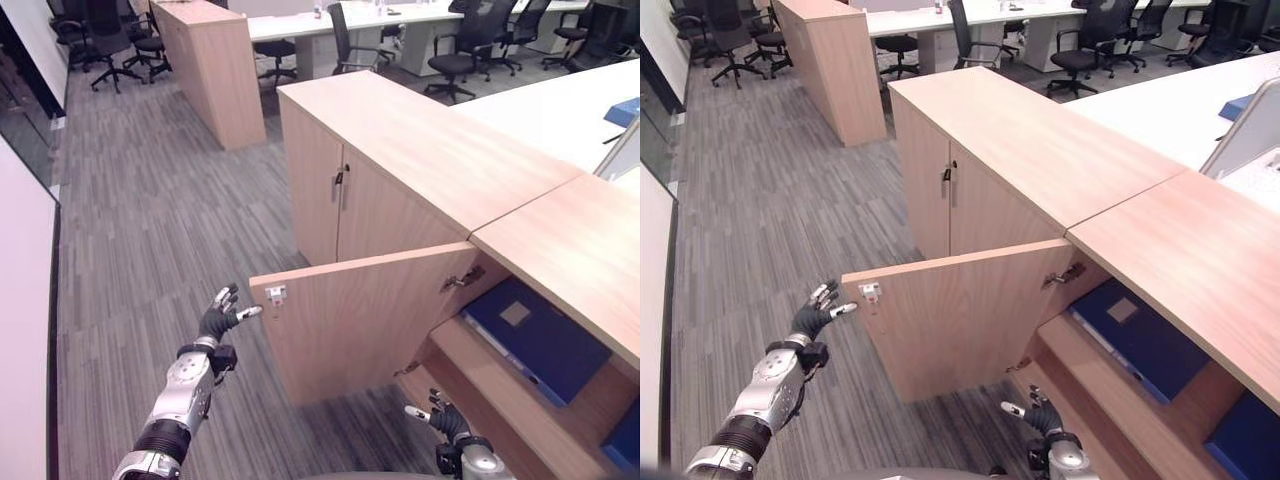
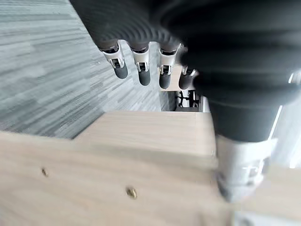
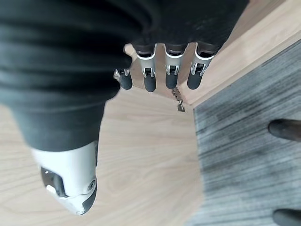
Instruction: Put the empty folder in the office cabinet
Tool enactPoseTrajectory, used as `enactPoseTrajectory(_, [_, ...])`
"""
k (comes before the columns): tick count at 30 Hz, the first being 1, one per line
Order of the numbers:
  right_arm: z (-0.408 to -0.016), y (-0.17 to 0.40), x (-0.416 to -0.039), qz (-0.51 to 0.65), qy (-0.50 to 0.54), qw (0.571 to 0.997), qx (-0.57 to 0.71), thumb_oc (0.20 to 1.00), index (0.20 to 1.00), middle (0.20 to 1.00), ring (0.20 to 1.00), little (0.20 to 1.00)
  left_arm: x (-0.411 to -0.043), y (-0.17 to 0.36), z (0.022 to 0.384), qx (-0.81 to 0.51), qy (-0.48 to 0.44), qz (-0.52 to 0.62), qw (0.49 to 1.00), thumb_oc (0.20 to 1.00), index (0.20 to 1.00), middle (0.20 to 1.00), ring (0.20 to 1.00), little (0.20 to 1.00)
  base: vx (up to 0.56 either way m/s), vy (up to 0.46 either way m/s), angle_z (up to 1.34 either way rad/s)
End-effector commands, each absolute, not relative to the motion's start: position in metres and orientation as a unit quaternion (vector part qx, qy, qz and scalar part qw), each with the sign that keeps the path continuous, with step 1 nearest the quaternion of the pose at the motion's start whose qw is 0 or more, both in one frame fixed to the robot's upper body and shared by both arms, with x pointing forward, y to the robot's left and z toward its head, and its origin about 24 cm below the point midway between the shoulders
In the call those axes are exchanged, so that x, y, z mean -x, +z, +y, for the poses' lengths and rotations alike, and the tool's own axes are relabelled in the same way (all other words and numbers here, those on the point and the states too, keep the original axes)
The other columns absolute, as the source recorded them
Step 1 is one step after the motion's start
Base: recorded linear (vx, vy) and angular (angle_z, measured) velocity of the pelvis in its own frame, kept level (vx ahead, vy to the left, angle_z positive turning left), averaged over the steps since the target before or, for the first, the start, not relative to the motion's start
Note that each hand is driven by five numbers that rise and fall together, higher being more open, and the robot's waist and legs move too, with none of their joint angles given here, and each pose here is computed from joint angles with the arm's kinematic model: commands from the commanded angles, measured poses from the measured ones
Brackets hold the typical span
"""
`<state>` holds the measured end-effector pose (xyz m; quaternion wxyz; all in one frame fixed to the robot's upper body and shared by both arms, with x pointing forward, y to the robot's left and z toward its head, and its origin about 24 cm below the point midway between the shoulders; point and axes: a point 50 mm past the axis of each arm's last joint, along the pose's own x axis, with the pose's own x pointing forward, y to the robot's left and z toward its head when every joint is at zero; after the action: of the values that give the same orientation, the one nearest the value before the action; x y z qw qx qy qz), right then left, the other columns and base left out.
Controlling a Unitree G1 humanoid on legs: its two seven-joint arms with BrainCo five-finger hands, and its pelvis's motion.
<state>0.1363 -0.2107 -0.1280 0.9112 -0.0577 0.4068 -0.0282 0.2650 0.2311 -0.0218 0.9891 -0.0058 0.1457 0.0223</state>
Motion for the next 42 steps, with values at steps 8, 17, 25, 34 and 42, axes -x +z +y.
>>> enactPoseTrajectory(8, [-0.218, -0.118, -0.157, 0.373, -0.023, 0.924, 0.075, 1.000, 1.000, 1.000, 1.000, 1.000, -0.298, 0.002, 0.205, 0.018, -0.029, 0.090, 0.995, 1.000, 1.000, 1.000, 1.000, 1.000, -0.01, 0.001, -0.07])
enactPoseTrajectory(17, [-0.220, -0.120, -0.159, 0.382, -0.035, 0.921, 0.068, 1.000, 1.000, 1.000, 1.000, 1.000, -0.291, -0.006, 0.169, 0.013, -0.109, 0.104, 0.989, 1.000, 1.000, 1.000, 1.000, 1.000, -0.01, 0.013, 0.00])
enactPoseTrajectory(25, [-0.216, -0.112, -0.181, 0.357, -0.042, 0.932, 0.051, 1.000, 1.000, 1.000, 1.000, 1.000, -0.284, -0.001, 0.149, -0.039, -0.205, 0.096, 0.973, 1.000, 1.000, 1.000, 1.000, 1.000, -0.10, 0.019, -0.01])
enactPoseTrajectory(34, [-0.206, -0.098, -0.210, 0.324, -0.016, 0.944, 0.057, 1.000, 1.000, 1.000, 1.000, 1.000, -0.243, -0.017, 0.186, -0.068, -0.233, 0.153, 0.958, 1.000, 1.000, 1.000, 1.000, 1.000, -0.16, -0.022, -0.55])
enactPoseTrajectory(42, [-0.207, -0.101, -0.211, 0.336, -0.004, 0.939, 0.073, 1.000, 1.000, 1.000, 1.000, 1.000, -0.203, -0.027, 0.201, -0.036, -0.233, 0.185, 0.954, 1.000, 1.000, 1.000, 1.000, 1.000, -0.02, -0.131, -0.75])
